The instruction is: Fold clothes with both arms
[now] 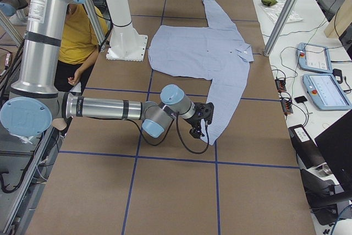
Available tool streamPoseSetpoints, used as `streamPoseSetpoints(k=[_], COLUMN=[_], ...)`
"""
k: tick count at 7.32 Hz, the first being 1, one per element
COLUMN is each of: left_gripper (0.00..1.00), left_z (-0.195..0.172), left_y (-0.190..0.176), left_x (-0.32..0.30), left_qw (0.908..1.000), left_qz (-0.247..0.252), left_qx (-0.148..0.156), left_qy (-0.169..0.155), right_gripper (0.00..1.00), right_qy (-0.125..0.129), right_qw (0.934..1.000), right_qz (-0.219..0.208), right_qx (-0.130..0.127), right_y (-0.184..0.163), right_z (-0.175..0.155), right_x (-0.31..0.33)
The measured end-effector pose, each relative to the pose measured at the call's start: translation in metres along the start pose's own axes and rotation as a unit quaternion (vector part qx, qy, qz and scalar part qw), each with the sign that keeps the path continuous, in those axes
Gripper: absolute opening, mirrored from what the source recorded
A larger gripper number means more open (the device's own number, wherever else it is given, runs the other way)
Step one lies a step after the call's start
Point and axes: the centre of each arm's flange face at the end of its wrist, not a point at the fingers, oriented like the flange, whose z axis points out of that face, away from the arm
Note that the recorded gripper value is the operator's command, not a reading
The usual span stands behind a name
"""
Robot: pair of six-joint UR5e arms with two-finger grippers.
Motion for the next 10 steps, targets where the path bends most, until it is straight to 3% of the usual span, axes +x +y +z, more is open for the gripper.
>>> streamPoseSetpoints(k=[4,8,10], left_gripper=[1.0,1.0,1.0], left_z=[0.0,-0.001,-0.001], left_y=[0.0,0.0,-0.001], left_x=[0.0,0.001,0.001], left_qw=[1.0,1.0,1.0], left_qz=[0.0,0.001,0.001], left_qx=[0.0,0.001,0.001], left_qy=[0.0,0.0,0.0], right_gripper=[0.73,0.72,0.66], right_qy=[0.003,0.028,0.037], right_qw=[0.9986,0.9974,0.9967], right_qz=[0.02,-0.007,-0.016], right_qx=[0.049,0.066,0.07], right_y=[0.052,0.086,0.096], right_z=[0.054,0.082,0.091], right_x=[-0.002,-0.006,-0.005])
